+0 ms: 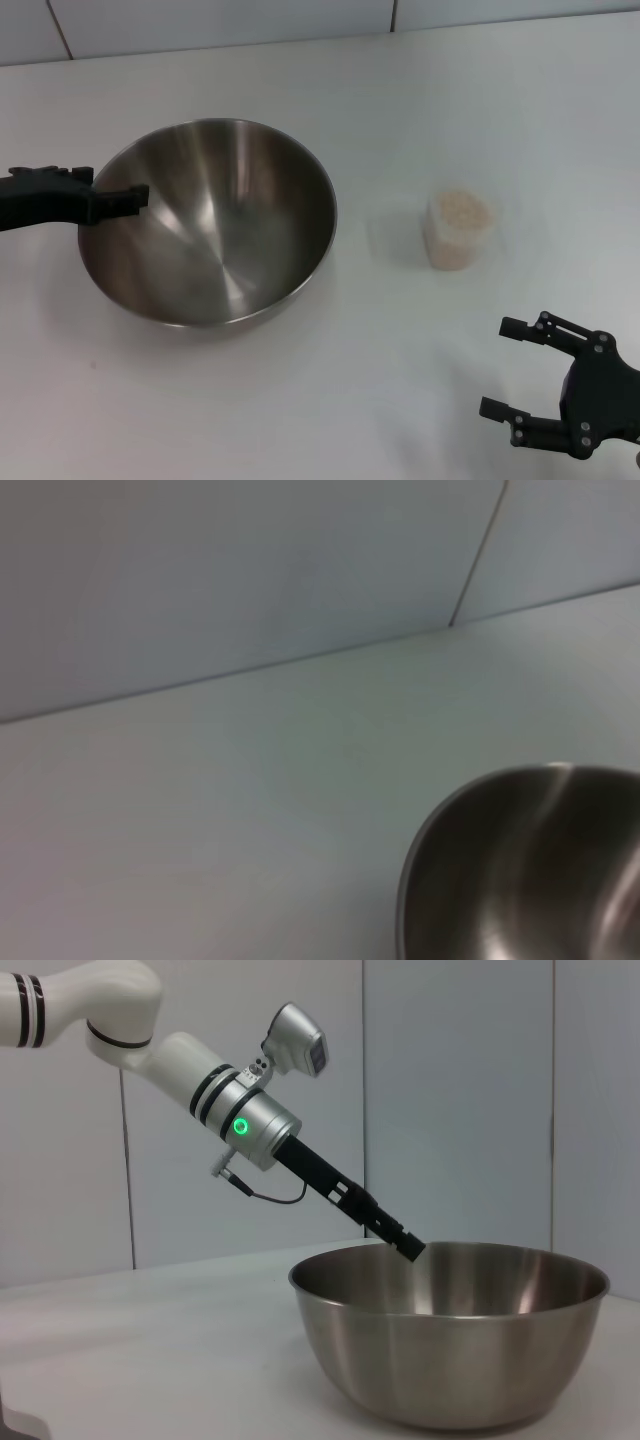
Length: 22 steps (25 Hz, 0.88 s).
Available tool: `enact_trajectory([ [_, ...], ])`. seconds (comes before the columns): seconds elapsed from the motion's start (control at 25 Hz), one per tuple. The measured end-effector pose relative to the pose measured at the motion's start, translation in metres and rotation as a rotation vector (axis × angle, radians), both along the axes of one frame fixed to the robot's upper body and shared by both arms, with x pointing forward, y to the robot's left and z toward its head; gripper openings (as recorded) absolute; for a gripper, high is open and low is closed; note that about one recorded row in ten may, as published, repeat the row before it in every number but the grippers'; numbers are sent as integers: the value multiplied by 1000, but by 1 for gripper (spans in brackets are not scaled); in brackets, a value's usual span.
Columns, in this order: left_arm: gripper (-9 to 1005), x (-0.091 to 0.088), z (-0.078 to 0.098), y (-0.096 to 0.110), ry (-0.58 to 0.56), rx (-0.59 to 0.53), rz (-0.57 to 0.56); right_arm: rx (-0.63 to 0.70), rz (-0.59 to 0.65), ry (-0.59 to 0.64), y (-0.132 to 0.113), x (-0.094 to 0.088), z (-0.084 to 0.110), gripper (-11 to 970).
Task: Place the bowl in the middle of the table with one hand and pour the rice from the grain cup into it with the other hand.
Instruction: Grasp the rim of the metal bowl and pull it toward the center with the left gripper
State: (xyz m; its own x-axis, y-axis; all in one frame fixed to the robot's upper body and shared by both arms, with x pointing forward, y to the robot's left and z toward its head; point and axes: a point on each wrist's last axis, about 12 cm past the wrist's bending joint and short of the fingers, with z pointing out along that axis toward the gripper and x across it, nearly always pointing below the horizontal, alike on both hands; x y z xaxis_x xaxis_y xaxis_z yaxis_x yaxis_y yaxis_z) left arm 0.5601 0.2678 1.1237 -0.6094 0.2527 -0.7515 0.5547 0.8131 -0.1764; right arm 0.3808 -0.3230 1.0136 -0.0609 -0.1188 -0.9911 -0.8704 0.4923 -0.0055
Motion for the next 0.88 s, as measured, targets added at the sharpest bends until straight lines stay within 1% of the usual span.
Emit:
enact_trajectory([
  [0.16, 741, 1, -5, -2, 25, 3, -11, -1, -3, 2, 1, 0, -1, 835],
  [0.52, 731, 1, -8, 0, 36, 1, -11, -3, -5, 4, 2, 0, -1, 834],
  [0.72, 725, 5, -10, 0, 75, -13, -36, -3, -5, 4, 2, 0, -1, 834],
  [0.88, 507, 10, -9, 2, 93, -20, -39, -3, -5, 3, 2, 0, -1, 834],
])
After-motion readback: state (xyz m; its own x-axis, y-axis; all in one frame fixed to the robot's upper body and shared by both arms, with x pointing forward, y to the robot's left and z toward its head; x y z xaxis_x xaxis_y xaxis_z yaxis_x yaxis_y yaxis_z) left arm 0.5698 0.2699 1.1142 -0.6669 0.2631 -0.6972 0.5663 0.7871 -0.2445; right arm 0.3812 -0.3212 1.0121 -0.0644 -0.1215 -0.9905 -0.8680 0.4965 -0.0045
